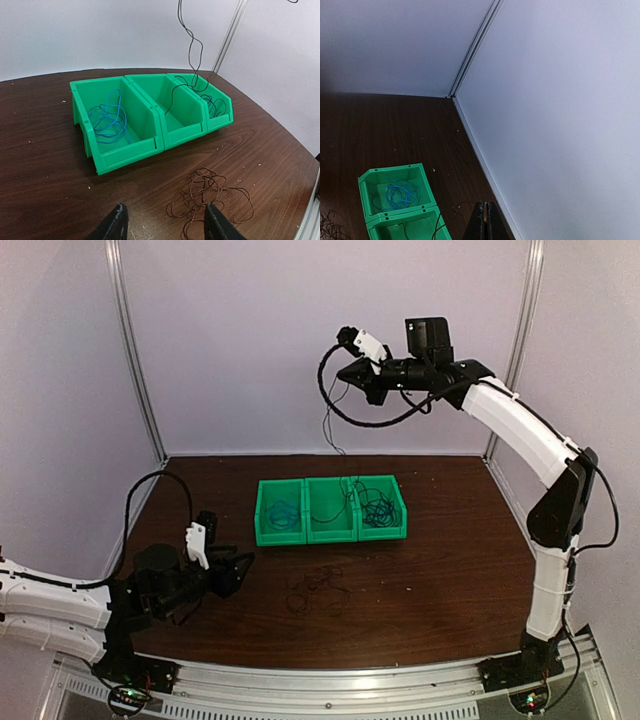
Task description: Untangle the cables
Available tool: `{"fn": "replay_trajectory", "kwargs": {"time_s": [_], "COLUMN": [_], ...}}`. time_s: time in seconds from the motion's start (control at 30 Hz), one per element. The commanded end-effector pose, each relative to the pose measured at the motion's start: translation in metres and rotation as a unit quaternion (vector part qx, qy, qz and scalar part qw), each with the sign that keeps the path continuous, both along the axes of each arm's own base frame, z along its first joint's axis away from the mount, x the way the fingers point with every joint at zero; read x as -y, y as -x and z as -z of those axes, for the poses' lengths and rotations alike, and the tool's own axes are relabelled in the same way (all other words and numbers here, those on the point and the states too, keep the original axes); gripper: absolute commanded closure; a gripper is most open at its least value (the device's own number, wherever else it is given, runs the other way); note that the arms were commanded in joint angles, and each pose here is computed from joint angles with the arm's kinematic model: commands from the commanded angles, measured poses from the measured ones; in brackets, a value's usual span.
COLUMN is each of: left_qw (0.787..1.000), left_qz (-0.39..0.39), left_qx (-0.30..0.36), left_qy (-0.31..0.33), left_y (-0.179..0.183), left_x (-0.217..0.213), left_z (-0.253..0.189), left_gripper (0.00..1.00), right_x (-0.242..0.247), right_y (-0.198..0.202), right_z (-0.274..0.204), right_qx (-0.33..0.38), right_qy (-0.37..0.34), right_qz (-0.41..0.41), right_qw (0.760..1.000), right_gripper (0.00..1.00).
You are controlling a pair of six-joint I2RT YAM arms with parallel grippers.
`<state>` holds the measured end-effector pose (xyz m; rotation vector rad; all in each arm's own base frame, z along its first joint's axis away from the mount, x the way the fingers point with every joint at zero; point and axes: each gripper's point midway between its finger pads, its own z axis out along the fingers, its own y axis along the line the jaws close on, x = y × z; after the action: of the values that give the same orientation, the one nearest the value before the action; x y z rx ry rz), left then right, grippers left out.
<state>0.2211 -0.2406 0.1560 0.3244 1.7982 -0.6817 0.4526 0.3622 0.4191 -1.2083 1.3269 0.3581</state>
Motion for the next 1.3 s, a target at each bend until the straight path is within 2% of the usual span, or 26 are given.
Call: {"fn": "replay_trajectory", "kwargs": {"time_s": [0.0, 0.27, 0.43, 0.63, 0.8, 1.03, 1.27], "left_qw": [1.0, 1.0, 1.0, 1.0, 1.0, 1.0, 1.0], "left_qz": [0.008, -0.004, -0.011, -0.014, -0.014, -0.011, 0.0], "left_qx": [0.007, -0.003, -0.005, 0.0, 0.002, 0.003, -0.003], "left_qy": [0.014, 0.024, 0.025, 0.025, 0.025, 0.022, 0.016], "left_y": [0.0, 0.005, 0.007, 0.007, 0.007, 0.007, 0.006], "left_x": [0.005, -0.007, -0.014, -0.017, -0.017, -0.015, -0.007], "left_z": [-0.008, 0.002, 0.006, 0.005, 0.004, 0.006, 0.009], "left_gripper": [0.47, 0.47, 0.47, 0.47, 0.47, 0.46, 0.46], "right_x": [-0.007, -0.029, -0.039, -0.033, -0.016, 0.001, -0.016], "right_y": [0.0, -0.016, -0.025, -0.033, -0.019, -0.005, 0.01], "right_z": [0.029, 0.066, 0.109, 0.183, 0.24, 0.289, 0.319], "right_qx": [-0.025, -0.062, -0.095, -0.131, -0.153, -0.176, -0.184], "right_qy": [0.016, 0.018, 0.04, 0.109, 0.183, 0.262, 0.307], "right_qz": [-0.009, -0.023, -0.024, -0.016, -0.027, -0.027, -0.033], "right_qw": [1.0, 0.998, 0.994, 0.985, 0.971, 0.948, 0.933], "right_gripper": [1.0, 1.0, 1.0, 1.0, 1.0, 1.0, 1.0]}}
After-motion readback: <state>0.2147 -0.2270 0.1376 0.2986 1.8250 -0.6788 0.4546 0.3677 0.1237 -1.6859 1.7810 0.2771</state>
